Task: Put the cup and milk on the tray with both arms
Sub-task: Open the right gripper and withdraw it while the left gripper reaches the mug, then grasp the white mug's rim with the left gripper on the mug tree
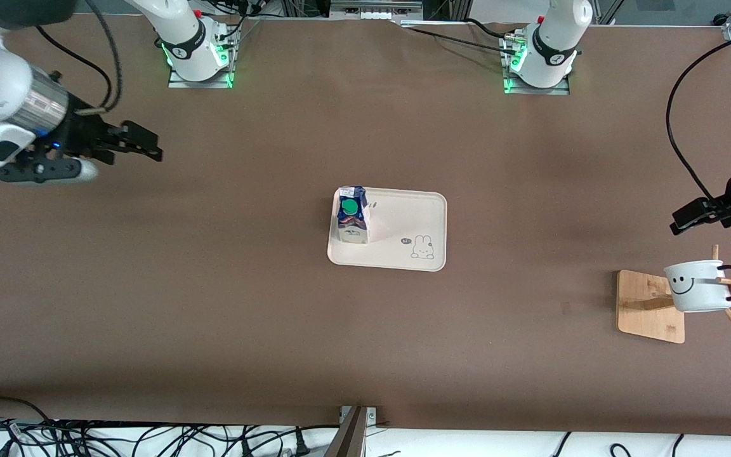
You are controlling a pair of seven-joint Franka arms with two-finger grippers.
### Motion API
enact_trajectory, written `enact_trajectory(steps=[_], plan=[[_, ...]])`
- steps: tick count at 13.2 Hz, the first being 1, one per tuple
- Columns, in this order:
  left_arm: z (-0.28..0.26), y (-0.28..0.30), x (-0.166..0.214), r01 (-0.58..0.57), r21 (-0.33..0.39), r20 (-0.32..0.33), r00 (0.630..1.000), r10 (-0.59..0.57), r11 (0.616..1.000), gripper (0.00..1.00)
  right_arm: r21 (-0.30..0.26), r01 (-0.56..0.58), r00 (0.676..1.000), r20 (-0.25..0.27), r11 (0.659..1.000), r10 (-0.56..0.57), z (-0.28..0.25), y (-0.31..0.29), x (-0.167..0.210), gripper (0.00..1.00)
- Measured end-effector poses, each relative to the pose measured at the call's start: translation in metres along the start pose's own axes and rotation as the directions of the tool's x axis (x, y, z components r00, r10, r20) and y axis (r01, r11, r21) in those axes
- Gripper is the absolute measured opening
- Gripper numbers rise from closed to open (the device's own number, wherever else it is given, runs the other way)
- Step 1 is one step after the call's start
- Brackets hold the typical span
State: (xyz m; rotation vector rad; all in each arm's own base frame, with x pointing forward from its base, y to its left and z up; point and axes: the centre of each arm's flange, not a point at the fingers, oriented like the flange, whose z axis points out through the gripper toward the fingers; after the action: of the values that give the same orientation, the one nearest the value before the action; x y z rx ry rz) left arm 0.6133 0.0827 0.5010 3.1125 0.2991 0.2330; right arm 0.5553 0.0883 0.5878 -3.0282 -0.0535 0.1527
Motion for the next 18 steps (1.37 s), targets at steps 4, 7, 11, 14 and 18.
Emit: enact_trajectory(steps=[4, 7, 11, 14, 18], plan=[[0.029, -0.004, -0.014, 0.084, -0.065, -0.119, 0.989, -0.091, 0.994, 1.0, -0.041, 0.025, 1.0, -0.006, 0.999, -0.025, -0.009, 0.023, -0.006, 1.0], [0.038, -0.029, -0.022, 0.284, -0.254, -0.152, 0.932, -0.329, 0.925, 1.0, -0.048, 0.018, 1.0, -0.012, 0.999, -0.019, -0.011, 0.028, -0.006, 1.0], [0.053, -0.047, -0.03, 0.375, -0.336, -0.18, 0.875, -0.45, 0.864, 1.0, -0.094, 0.018, 1.0, -0.017, 0.995, -0.02, -0.012, 0.032, -0.004, 1.0], [0.063, -0.05, -0.034, 0.398, -0.344, -0.197, 0.855, -0.48, 0.85, 1.0, -0.107, 0.016, 0.999, -0.028, 0.994, -0.019, -0.016, 0.033, -0.004, 1.0], [0.079, -0.042, -0.025, 0.394, -0.36, -0.229, 0.841, -0.489, 0.846, 1.0, -0.107, 0.014, 0.999, -0.042, 0.994, -0.018, -0.019, 0.034, -0.003, 1.0]])
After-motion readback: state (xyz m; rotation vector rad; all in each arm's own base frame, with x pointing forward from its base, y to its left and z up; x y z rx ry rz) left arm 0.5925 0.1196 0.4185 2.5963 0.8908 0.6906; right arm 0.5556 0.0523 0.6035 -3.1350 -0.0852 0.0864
